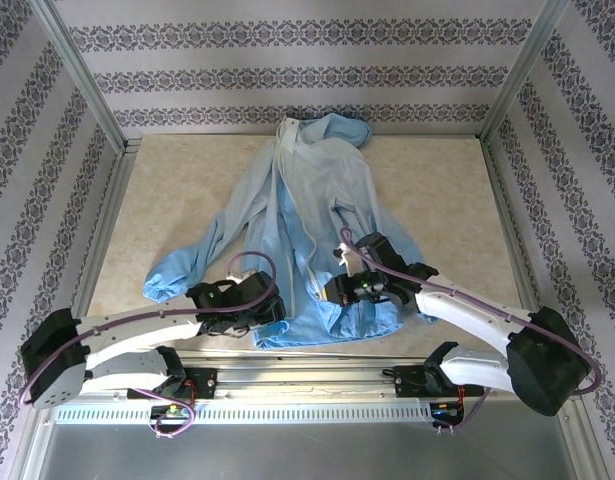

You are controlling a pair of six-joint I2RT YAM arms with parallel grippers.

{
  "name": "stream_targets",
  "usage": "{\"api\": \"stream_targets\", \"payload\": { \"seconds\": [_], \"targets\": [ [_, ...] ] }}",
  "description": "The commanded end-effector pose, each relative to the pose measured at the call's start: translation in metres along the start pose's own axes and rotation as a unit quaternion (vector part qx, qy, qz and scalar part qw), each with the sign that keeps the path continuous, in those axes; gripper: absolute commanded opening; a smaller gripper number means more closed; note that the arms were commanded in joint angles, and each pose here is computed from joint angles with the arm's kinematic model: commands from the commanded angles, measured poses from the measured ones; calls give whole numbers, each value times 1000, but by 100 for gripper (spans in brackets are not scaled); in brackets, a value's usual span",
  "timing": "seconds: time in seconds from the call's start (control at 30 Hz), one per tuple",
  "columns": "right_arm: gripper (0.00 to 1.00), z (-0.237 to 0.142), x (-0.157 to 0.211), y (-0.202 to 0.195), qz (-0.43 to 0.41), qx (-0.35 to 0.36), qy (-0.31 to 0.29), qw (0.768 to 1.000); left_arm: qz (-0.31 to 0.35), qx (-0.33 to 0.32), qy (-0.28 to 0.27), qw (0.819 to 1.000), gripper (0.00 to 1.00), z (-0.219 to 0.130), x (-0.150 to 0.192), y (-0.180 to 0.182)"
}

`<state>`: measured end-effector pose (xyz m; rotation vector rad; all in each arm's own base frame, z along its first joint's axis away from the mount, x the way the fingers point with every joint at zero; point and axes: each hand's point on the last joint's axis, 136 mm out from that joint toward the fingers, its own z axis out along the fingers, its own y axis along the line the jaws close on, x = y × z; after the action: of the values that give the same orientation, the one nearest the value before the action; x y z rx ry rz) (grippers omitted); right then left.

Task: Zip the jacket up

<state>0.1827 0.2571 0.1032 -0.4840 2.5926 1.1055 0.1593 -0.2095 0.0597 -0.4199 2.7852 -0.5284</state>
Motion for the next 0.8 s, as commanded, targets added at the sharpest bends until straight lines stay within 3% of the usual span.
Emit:
{"api": "stream_targets", "payload": {
  "seconds": [0.0, 0.17, 0.33, 0.43, 0.6, 0.77],
  "targets": [
    [0, 8, 7, 2, 7, 0, 16, 1000, -65, 47, 8, 997, 66, 21, 5, -6],
    [0, 18, 11, 5, 2, -2, 28, 1000, -60, 60, 2, 996, 59, 26, 3, -2],
    [0, 26, 9, 6, 1, 0, 29, 1000, -46, 87, -23, 995, 24, 17, -10, -1],
    [0, 28, 5, 10, -3, -3, 26, 1000, -44, 99, -33, 994, 11, 9, -18, 2],
    [0, 31, 1, 11, -7, -1, 25, 1000, -18, 101, -29, 994, 1, 4, -22, 10],
    [0, 32, -1, 11, -9, 1, 24, 1000, 11, 120, -9, 993, 0, 2, -22, 7]
  ]
}}
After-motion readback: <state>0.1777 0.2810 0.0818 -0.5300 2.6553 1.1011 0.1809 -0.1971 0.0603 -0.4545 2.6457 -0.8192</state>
